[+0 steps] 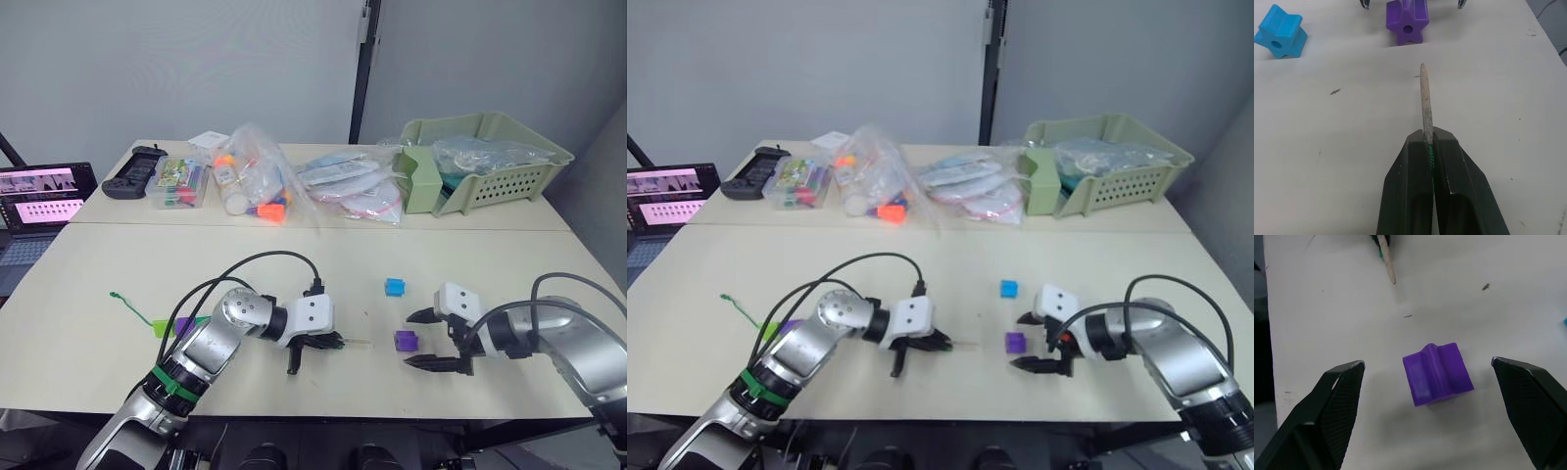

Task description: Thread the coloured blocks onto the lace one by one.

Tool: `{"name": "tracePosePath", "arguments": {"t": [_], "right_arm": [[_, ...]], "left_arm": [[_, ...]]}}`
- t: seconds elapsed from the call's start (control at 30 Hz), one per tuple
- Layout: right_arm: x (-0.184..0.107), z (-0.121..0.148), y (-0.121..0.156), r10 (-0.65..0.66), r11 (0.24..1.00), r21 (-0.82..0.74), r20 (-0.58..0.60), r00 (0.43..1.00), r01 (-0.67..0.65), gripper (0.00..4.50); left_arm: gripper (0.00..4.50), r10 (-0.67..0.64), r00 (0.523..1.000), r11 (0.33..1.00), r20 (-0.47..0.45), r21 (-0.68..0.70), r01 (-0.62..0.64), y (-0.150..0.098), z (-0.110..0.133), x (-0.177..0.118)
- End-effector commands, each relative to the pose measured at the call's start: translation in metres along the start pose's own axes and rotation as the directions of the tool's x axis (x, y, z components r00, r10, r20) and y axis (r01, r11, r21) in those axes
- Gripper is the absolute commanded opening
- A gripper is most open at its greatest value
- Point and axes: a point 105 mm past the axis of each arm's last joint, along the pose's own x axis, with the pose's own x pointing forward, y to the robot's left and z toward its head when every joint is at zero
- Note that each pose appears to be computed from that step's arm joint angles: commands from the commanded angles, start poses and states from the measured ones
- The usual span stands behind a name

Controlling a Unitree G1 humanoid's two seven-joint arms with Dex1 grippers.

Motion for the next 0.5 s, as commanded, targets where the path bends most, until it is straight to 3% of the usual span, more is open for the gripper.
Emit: {"name": "tracePosePath", "arguments": {"t": [0.03,0.13,0.17,0.4,0.5], "right_arm": [[0.0,-0.002,-0.003,0.015,0.999,-0.051,-0.006,1.0,-0.015,4.39],[0.002,-0.004,-0.004,0.02,0.998,-0.055,0.001,1.0,-0.02,4.39],[0.004,-0.003,-0.006,0.013,0.998,-0.055,0.014,1.0,-0.012,3.88],[0.013,-0.005,-0.007,-0.006,0.998,-0.06,0.033,0.999,0.008,1.55],[0.018,-0.001,-0.007,-0.018,0.998,-0.059,0.058,0.998,0.021,1.38]], "left_arm": [[0.0,0.024,1.0,0.999,0.019,0.024,-0.024,0.0,0.009,-0.004],[0.0,0.031,0.999,0.999,0.016,0.021,-0.032,0.0,0.009,-0.006],[0.0,0.033,0.999,0.999,0.014,0.021,-0.033,0.0,0.008,-0.006],[0.0,0.029,1.0,0.999,0.009,0.03,-0.029,0.0,0.01,-0.005],[0.0,0.028,1.0,0.999,-0.004,0.04,-0.028,0.003,0.014,-0.003]]}}
